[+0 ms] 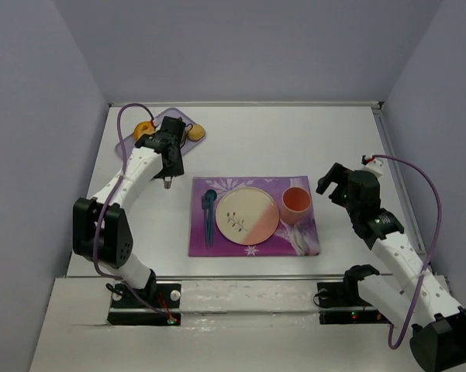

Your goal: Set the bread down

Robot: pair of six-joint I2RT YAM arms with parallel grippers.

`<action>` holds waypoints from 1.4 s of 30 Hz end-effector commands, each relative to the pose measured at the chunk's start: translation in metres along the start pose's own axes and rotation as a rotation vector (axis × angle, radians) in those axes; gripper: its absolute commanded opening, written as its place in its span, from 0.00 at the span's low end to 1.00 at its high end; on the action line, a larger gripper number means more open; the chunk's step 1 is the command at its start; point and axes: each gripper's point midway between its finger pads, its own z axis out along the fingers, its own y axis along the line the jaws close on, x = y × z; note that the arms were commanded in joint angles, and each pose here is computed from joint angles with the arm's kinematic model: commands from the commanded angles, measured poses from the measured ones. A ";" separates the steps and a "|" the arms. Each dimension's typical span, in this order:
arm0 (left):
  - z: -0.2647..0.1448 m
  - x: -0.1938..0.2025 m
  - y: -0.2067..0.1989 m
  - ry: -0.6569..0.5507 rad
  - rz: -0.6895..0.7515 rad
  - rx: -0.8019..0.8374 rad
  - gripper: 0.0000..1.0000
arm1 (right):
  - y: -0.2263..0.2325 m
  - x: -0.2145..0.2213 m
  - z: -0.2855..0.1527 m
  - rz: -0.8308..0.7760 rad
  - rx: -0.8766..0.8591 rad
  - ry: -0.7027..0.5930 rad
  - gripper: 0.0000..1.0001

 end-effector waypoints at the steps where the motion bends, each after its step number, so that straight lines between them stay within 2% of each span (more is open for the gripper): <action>1: -0.036 -0.024 -0.001 -0.103 -0.030 0.076 0.24 | 0.005 -0.016 0.001 0.012 -0.007 -0.052 1.00; 2: -0.039 -0.025 -0.001 -0.109 -0.034 0.079 0.16 | 0.005 -0.015 0.001 0.012 -0.007 -0.049 1.00; 5: -0.048 -0.027 -0.001 -0.125 -0.050 0.097 0.06 | 0.007 -0.014 0.001 0.012 -0.013 -0.043 1.00; 9: -0.062 -0.031 -0.007 -0.151 -0.048 0.158 0.06 | 0.007 -0.014 0.001 0.012 -0.016 -0.042 1.00; 14: -0.094 -0.018 -0.038 -0.167 -0.012 0.319 0.06 | 0.009 -0.014 0.001 0.012 -0.026 -0.039 1.00; 16: -0.112 0.004 -0.063 -0.148 0.051 0.413 0.06 | 0.010 -0.014 0.000 0.011 -0.032 -0.039 1.00; 19: -0.133 0.038 -0.079 -0.118 0.095 0.453 0.06 | 0.011 -0.015 -0.001 0.015 -0.039 -0.042 1.00; 26: -0.134 0.128 -0.091 0.108 0.171 0.542 0.14 | 0.012 -0.014 -0.002 0.016 -0.047 -0.037 1.00; 32: -0.148 0.170 -0.115 0.205 0.246 0.617 0.21 | 0.013 -0.014 -0.003 0.019 -0.054 -0.036 1.00; 35: -0.152 0.176 -0.120 0.213 0.276 0.614 0.25 | 0.013 -0.014 -0.003 0.019 -0.056 -0.039 1.00; 38: -0.153 0.177 -0.120 0.215 0.287 0.598 0.34 | 0.014 -0.014 -0.003 0.019 -0.057 -0.038 1.00; 40: -0.154 0.178 -0.121 0.220 0.294 0.595 0.45 | 0.013 -0.014 -0.003 0.019 -0.054 -0.038 1.00; 42: -0.155 0.178 -0.122 0.221 0.297 0.599 0.48 | 0.013 -0.014 -0.003 0.021 -0.052 -0.039 1.00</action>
